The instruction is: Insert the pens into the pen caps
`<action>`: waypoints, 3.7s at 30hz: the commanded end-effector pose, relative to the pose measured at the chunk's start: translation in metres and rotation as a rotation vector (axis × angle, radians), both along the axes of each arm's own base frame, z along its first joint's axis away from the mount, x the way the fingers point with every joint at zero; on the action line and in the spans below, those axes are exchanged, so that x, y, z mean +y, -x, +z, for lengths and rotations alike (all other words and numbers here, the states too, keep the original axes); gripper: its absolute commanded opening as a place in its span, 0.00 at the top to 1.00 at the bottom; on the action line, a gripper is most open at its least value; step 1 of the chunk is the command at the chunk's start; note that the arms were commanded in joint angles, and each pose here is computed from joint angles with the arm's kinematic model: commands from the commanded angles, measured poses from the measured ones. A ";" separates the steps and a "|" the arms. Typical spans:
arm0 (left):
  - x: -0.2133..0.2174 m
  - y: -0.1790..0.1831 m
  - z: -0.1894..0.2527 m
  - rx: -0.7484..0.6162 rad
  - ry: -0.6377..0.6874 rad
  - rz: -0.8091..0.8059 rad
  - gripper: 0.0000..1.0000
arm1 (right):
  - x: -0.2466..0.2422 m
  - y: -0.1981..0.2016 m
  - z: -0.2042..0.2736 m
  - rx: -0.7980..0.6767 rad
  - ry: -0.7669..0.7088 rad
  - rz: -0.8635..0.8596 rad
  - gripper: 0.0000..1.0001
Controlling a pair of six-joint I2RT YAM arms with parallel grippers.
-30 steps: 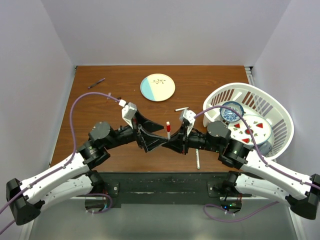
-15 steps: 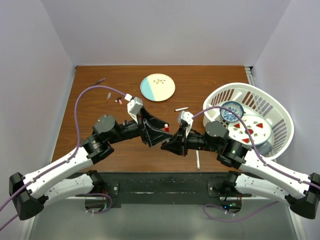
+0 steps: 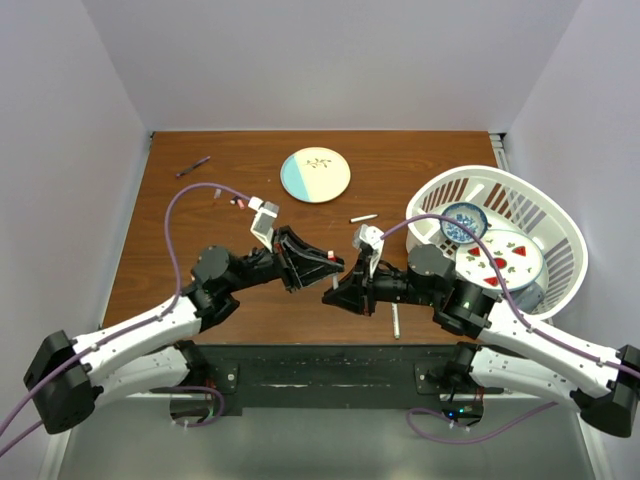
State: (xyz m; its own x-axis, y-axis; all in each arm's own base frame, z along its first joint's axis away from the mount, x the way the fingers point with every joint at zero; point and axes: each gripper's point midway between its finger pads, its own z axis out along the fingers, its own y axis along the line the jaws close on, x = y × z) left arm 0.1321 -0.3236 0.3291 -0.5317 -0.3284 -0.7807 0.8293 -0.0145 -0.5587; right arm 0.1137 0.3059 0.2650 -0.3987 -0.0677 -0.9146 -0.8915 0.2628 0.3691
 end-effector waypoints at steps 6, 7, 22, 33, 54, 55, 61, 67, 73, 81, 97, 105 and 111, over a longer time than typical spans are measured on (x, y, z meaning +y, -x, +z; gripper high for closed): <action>-0.004 0.050 -0.075 0.222 -0.064 -0.204 1.00 | -0.012 -0.057 0.139 -0.288 -0.266 -0.286 1.00; -0.004 0.050 -0.081 0.220 -0.076 -0.197 1.00 | -0.012 -0.058 0.144 -0.297 -0.269 -0.287 1.00; -0.015 0.082 -0.131 0.226 -0.169 -0.261 1.00 | -0.011 -0.080 0.210 -0.380 -0.288 -0.312 1.00; -0.016 0.107 -0.127 0.212 -0.092 -0.358 1.00 | -0.004 -0.099 0.231 -0.322 -0.406 -0.253 1.00; 0.009 -0.069 -0.036 0.147 -0.211 0.261 1.00 | -0.043 -0.034 0.017 0.003 -0.073 -0.134 0.33; 0.014 -0.079 -0.057 0.196 -0.282 0.300 1.00 | -0.047 -0.025 0.014 0.010 -0.072 -0.111 0.19; 0.040 -0.122 -0.176 0.420 -0.575 0.513 1.00 | -0.068 -0.021 -0.027 0.113 -0.008 -0.221 0.07; 0.043 -0.127 -0.249 0.575 -0.716 0.530 1.00 | -0.089 -0.045 -0.041 0.187 0.105 -0.429 0.07; 0.045 -0.121 -0.290 0.689 -0.785 0.524 0.81 | -0.122 -0.073 -0.084 0.314 0.290 -0.723 0.11; 0.053 -0.117 -0.291 0.705 -0.799 0.552 0.56 | -0.153 -0.084 -0.148 0.416 0.489 -0.951 0.21; 0.195 -0.131 -0.219 0.745 -0.640 1.192 0.13 | -0.154 -0.088 -0.215 0.478 0.607 -1.021 0.34; 0.262 -0.115 -0.202 0.738 -0.618 1.456 0.06 | -0.154 -0.086 -0.246 0.498 0.652 -1.037 0.42; 0.292 -0.097 -0.228 0.862 -0.694 1.575 0.03 | -0.130 -0.084 -0.253 0.523 0.600 -0.999 0.74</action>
State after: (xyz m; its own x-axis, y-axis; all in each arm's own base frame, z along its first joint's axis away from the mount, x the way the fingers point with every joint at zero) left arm 0.2441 -0.0660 0.1193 -0.4055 -0.6071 -0.6834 -0.4411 0.7848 -0.4354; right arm 0.1963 0.1560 0.0181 -0.8252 0.0635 -0.5613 -0.0128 0.9913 0.1311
